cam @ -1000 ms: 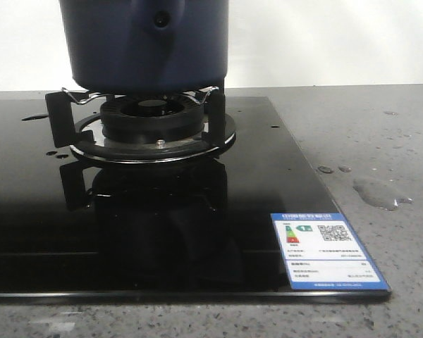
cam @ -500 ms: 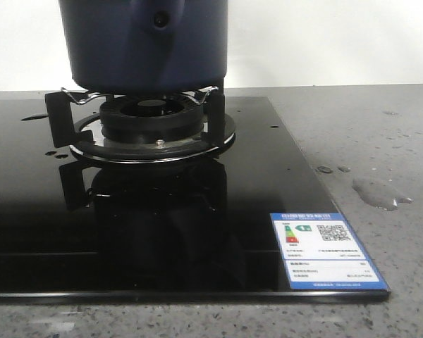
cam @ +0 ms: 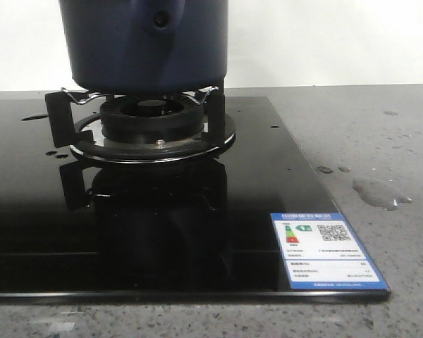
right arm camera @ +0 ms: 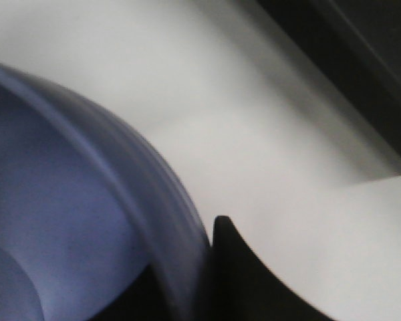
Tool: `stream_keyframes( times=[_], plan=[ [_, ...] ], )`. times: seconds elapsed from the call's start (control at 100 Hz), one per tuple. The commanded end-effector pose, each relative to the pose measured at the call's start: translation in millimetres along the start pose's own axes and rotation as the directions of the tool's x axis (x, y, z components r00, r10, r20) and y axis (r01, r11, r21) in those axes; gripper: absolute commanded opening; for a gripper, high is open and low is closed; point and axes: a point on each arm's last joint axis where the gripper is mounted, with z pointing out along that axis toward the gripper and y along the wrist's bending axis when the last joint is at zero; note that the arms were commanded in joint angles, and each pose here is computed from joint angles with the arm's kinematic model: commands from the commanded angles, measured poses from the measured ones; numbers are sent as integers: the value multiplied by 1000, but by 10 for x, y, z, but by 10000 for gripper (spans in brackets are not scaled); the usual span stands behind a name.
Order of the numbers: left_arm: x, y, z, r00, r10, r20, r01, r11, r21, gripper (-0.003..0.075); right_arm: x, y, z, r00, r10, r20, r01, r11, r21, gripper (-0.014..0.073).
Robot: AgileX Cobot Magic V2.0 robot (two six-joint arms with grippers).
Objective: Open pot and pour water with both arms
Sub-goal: 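Carry the bowl over the open pot and tilt it to pour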
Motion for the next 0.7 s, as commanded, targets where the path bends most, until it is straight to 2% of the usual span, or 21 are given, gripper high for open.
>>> stream_keyframes(
  times=[0.0, 0.49, 0.69],
  plan=[
    [-152, -59, -29, 997, -42, 62, 40, 999, 31, 336, -190, -422, -323, 988, 3, 156, -27, 989, 148, -39],
    [-141, -108, -15, 998, -39, 53, 37, 998, 43, 336, -337, -399, -529, 969, -120, 215, 51, 952, 302, -39],
    [-123, -111, -10, 999, -4, 37, 3, 999, 32, 336, -412, -347, -645, 955, -175, 239, 83, 933, 351, -40]
  ],
)
